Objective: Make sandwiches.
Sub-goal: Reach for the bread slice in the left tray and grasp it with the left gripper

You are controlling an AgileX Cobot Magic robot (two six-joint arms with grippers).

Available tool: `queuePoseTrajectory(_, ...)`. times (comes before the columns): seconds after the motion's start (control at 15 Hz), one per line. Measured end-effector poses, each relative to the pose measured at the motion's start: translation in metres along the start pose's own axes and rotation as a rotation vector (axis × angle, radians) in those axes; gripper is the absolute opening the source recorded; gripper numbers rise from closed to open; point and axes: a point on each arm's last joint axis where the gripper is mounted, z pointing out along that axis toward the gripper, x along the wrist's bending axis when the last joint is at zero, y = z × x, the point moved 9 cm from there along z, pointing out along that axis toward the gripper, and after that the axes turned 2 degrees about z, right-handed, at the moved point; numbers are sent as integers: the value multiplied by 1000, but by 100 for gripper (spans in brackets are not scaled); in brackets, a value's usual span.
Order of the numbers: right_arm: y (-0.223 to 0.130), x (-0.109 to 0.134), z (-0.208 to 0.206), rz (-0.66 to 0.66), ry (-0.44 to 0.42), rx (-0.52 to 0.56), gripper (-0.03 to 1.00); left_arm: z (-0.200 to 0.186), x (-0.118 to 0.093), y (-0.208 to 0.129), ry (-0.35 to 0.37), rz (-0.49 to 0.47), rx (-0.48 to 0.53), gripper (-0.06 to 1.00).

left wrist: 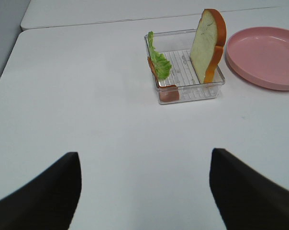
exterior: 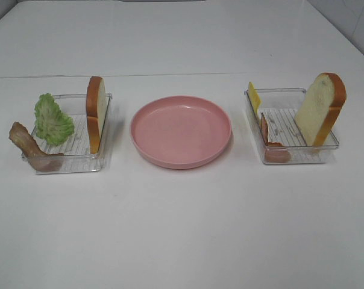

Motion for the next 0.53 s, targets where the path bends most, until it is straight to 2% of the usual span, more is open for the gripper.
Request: queuePoseTrajectory(0.53,0,0,0,0,0,0,78,0,0,0,0,0,0,71)
